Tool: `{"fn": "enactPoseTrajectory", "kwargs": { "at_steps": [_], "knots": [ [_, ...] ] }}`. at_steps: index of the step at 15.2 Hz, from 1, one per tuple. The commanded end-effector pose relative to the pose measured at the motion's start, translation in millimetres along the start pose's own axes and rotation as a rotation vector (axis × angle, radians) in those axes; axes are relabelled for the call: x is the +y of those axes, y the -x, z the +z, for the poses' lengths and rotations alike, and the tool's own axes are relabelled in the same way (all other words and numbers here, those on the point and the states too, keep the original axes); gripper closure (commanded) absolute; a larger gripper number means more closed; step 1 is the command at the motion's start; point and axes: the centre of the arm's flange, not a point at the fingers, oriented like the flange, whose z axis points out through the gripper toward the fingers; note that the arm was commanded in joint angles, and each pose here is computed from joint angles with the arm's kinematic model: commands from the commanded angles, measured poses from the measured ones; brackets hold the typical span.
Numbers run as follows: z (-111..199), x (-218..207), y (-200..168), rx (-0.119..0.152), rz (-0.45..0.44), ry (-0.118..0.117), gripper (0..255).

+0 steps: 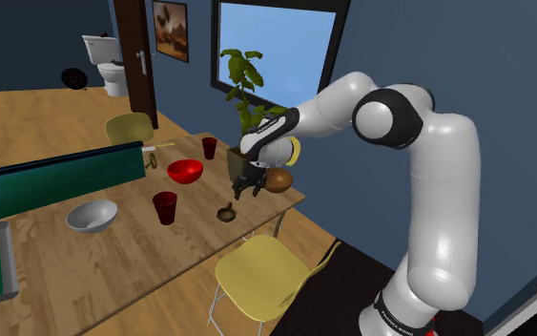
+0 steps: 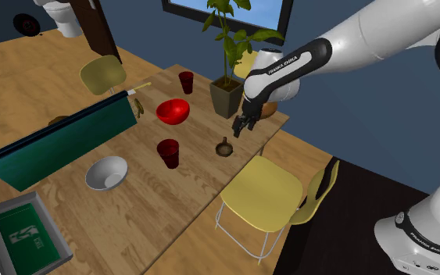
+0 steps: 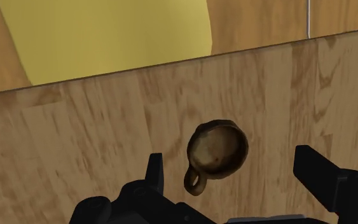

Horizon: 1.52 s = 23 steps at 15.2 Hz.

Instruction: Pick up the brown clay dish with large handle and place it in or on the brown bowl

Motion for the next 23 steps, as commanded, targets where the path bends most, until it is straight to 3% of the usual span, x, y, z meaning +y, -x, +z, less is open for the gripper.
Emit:
{"fn": "enactPoseTrajectory", "kwargs": {
  "at_steps": [1,6,14,22,23],
  "knots": [
    [22,5,-13,0.001,0.013,-0.010,0],
    [75,22,-50,0.001,0.043,-0.034,0],
    [119,22,-53,0.001,0.045,-0.036,0],
    [119,22,-53,0.001,0.045,-0.036,0],
    [119,22,-53,0.001,0.045,-0.036,255]
  ]
}}
